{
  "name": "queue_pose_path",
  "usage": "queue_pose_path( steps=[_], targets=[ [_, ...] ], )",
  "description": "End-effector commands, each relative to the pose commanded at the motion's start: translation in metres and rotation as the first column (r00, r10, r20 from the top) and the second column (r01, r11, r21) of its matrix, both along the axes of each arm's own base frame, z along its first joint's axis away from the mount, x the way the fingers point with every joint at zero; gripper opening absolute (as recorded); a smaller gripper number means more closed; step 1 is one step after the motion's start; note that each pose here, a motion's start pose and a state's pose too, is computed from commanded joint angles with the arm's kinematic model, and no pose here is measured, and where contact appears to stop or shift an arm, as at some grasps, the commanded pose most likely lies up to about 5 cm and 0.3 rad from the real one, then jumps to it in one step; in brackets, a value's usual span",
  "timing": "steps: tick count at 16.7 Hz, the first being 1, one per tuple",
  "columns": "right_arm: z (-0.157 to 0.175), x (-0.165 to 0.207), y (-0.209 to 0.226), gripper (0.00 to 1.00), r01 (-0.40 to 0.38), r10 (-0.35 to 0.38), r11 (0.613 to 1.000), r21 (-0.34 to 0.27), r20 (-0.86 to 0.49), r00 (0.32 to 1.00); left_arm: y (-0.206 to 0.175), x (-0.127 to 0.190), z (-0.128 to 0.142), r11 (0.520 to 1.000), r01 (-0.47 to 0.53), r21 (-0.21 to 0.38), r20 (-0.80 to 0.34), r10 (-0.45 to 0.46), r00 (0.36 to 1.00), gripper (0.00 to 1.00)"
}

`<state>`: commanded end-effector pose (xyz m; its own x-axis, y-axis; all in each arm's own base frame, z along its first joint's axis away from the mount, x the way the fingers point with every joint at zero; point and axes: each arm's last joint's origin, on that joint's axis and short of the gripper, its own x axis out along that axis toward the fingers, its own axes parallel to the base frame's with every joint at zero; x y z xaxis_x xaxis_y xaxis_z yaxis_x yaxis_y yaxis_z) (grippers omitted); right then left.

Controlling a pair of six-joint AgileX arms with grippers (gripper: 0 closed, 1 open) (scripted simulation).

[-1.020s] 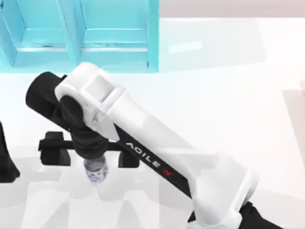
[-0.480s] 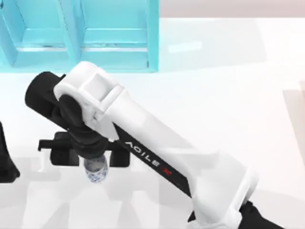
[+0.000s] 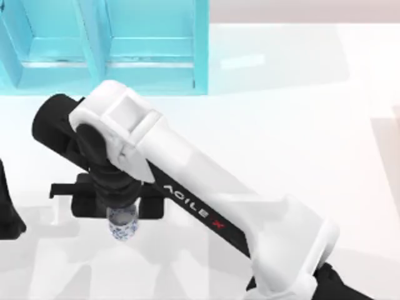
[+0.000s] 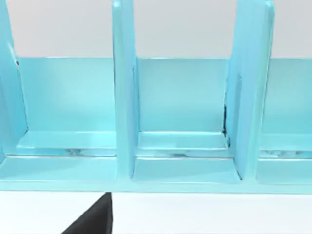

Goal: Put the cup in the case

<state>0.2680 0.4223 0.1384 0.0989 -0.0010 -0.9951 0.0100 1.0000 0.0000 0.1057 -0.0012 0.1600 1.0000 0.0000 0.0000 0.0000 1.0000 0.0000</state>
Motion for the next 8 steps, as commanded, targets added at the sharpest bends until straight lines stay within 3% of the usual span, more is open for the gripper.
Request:
queue_pose_path(
  steps=[6, 7, 8],
  targets=[
    [0.000, 0.000, 0.000, 0.00, 0.000, 0.000, 1.000, 0.000, 0.000, 1.000, 0.000, 0.000, 0.000, 1.000, 0.000, 0.000, 0.000, 0.000, 1.000, 1.00],
    [0.005, -0.001, 0.011, 0.00, -0.014, 0.011, 0.997, 0.079, 0.035, 0.999, 0.000, 0.000, 0.000, 1.000, 0.000, 0.000, 0.000, 0.000, 1.000, 1.00],
    [0.005, -0.001, 0.011, 0.00, -0.014, 0.011, 0.997, 0.079, 0.035, 0.999, 0.000, 0.000, 0.000, 1.000, 0.000, 0.000, 0.000, 0.000, 1.000, 1.00]
  ],
)
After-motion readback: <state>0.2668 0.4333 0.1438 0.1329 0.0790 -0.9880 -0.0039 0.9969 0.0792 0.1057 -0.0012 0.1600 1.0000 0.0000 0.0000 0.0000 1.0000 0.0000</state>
